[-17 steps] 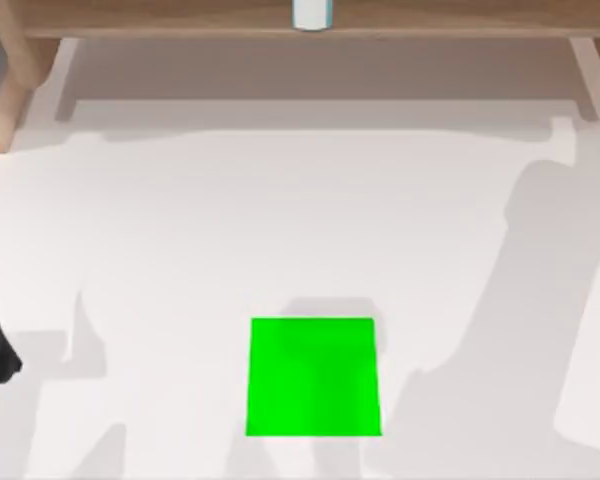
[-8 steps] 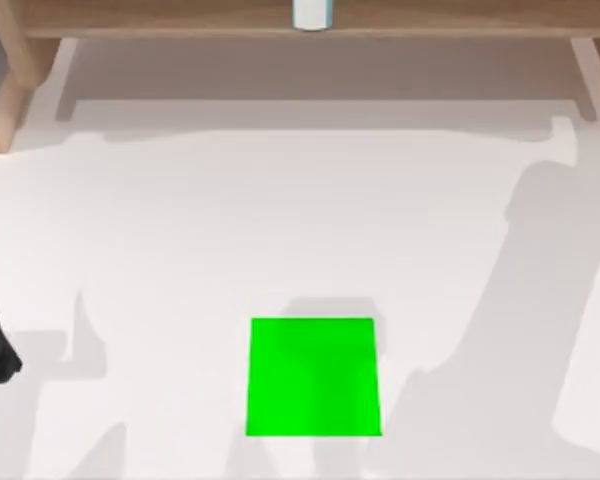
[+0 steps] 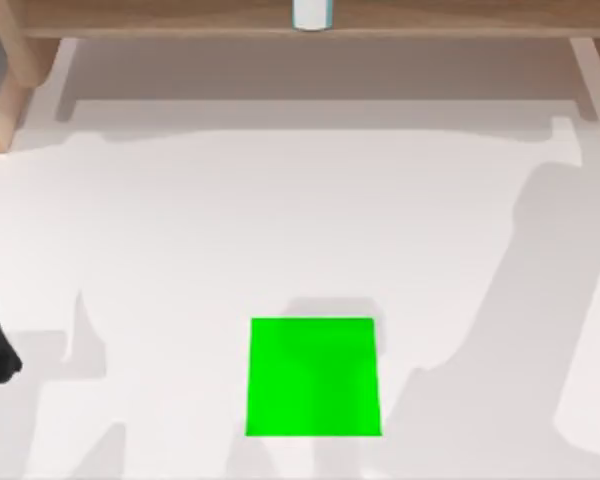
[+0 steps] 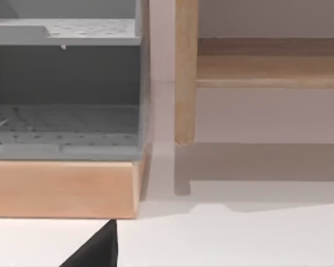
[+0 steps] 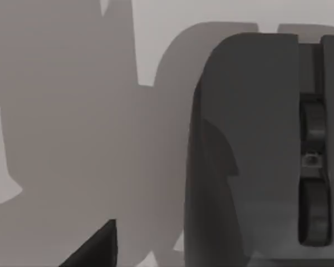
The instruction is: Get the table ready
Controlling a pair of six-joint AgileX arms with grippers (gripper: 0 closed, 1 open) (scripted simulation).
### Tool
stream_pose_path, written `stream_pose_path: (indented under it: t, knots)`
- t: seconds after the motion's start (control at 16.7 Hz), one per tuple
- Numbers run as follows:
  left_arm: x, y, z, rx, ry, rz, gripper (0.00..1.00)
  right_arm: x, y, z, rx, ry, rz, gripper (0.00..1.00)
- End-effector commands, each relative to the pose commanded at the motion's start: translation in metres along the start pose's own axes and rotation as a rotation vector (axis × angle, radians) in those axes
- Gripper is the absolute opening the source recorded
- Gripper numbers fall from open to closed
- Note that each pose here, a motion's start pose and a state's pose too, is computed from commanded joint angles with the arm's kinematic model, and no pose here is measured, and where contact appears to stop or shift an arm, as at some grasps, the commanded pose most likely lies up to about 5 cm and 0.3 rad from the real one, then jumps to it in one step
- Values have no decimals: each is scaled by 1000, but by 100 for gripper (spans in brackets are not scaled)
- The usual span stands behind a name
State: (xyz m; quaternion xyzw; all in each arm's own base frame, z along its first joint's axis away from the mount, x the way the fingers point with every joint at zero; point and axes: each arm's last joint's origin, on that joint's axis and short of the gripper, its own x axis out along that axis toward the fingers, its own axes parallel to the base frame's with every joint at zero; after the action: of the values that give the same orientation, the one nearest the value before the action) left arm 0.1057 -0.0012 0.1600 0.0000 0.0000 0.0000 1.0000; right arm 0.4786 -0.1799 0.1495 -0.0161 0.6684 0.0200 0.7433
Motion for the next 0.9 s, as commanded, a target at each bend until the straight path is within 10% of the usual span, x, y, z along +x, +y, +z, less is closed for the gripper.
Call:
stream_pose_path:
  t: [0.72,0.9]
  knots:
    - [0,0,0,0,0,0,100,19,0,2,0,2,1,100]
    - [0,0,0,0,0,0,100,19,0,2,0,2,1,77]
